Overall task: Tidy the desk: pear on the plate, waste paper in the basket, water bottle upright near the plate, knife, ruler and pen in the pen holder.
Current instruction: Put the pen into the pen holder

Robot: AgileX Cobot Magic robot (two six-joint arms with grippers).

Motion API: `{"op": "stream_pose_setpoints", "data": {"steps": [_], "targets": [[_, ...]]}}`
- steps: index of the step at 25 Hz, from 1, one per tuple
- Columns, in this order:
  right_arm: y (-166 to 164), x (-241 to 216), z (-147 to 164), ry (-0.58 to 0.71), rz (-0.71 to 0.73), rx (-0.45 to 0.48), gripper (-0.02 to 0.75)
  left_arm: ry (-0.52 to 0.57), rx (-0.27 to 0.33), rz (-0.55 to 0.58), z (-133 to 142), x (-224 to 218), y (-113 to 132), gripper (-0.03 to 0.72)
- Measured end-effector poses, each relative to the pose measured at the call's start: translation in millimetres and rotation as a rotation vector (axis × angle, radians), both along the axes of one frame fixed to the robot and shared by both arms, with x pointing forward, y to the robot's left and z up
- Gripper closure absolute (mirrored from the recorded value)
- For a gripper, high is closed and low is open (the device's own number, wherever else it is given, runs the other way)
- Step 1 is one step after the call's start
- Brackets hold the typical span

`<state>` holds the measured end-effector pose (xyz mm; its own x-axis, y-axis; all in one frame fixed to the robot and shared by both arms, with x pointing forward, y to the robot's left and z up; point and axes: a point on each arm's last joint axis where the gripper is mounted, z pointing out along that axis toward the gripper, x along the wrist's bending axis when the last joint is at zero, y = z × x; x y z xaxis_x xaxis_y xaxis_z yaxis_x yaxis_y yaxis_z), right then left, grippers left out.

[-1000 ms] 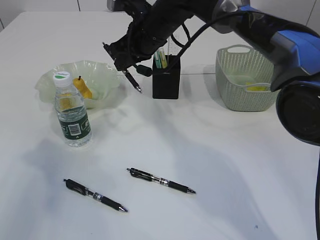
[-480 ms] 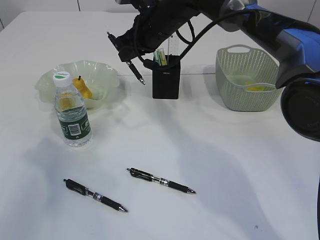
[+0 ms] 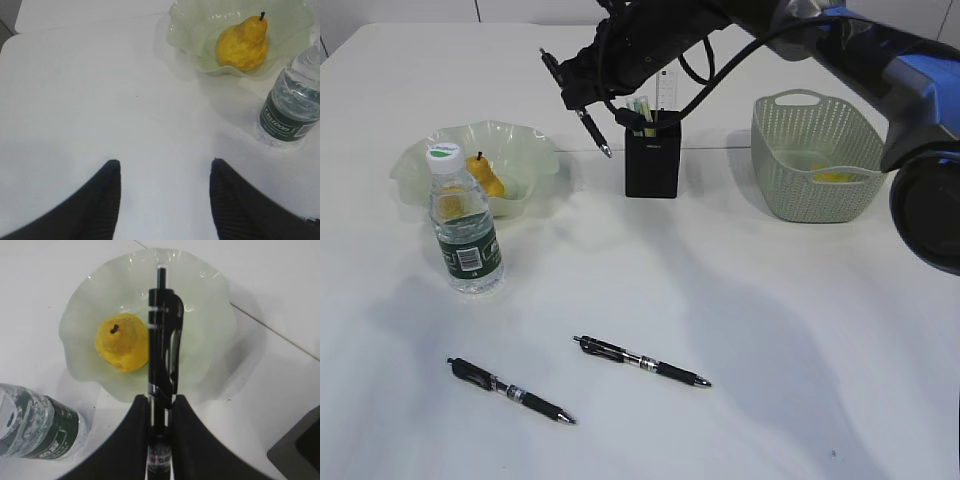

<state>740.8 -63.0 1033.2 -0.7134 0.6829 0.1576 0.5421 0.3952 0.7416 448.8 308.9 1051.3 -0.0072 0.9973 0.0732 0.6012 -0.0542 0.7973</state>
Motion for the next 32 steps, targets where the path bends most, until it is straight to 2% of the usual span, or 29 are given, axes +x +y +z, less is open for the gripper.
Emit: {"op": "stream_pose_setpoints", "data": {"steps": [6,12,27,32], "targets": [[-20,10,3,0.044,-0.089,0.082,0.668,0.000,0.000,0.000,0,0,0,0.286],[-19,15,6,-0.003,-0.115,0.118,0.667,0.000,0.000,0.000,0,0,0,0.286],[-21,28,8,-0.217,-0.111,0.095,0.666,-0.004,0.000,0.000,0,0,0,0.286],[-20,34,-6,-0.227,-0.126,0.091,0.666,-0.006,0.000,-0.001,0,0,0,0.286]]}}
